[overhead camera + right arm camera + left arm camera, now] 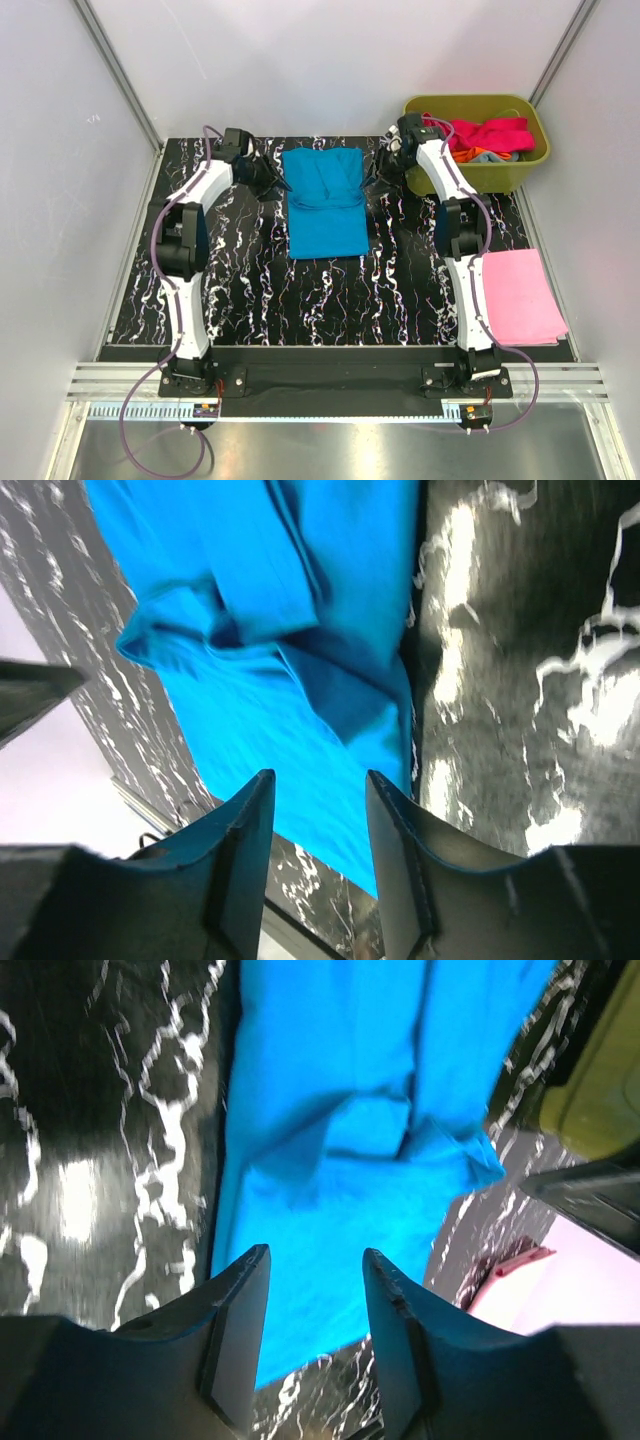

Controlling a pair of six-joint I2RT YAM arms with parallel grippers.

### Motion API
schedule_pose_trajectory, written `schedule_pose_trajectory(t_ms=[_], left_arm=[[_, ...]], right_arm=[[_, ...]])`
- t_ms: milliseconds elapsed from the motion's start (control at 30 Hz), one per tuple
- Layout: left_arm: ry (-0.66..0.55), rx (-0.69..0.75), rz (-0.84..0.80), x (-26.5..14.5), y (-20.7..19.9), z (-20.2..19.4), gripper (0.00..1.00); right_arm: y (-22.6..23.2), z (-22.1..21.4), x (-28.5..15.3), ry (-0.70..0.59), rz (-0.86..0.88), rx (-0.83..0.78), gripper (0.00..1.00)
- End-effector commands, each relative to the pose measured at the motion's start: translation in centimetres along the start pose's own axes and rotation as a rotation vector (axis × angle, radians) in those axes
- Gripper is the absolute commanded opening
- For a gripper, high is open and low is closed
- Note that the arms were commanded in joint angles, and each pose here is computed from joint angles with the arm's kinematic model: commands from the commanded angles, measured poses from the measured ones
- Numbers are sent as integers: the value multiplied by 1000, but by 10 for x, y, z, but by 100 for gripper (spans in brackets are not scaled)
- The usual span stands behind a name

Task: Fold and stack the t-shirts
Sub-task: Fold the tshirt

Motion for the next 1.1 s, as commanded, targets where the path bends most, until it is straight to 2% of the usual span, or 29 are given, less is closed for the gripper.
schedule_pose_trajectory(t_ms=[0,167,300,567,833,1067], left_arm=[[-26,94,-52,-36,-21,-18,45],[25,155,-28,-23,-24,-60,39],[37,156,-24,-5,-26,-73,37],[34,132,-1,25,-19,-66,35],[61,114,-3,57,-15,-55,35],[14,89,-40,68,-22,-28,35]], right_arm=[[30,-11,-43,-49,-19,-70,50],[42,-37,-29,-54,-170,-135,53],[50,-55,-5,-60,-256,-136,57],[51,-67,36,-90,-350,-169,58],[49,-47,49,-164,-397,-208,55],[49,-28,62,-206,-407,-253,55]])
Point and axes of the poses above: each gripper's point midway between its finger pads, its own x axis out along the fingers, its own y axis along the line the jaws close on, z = x × y, the point moved 10 cm from there along -x, back along the fingers, and after that the axes turned 3 degrees about -x, right-handed, at the moved point
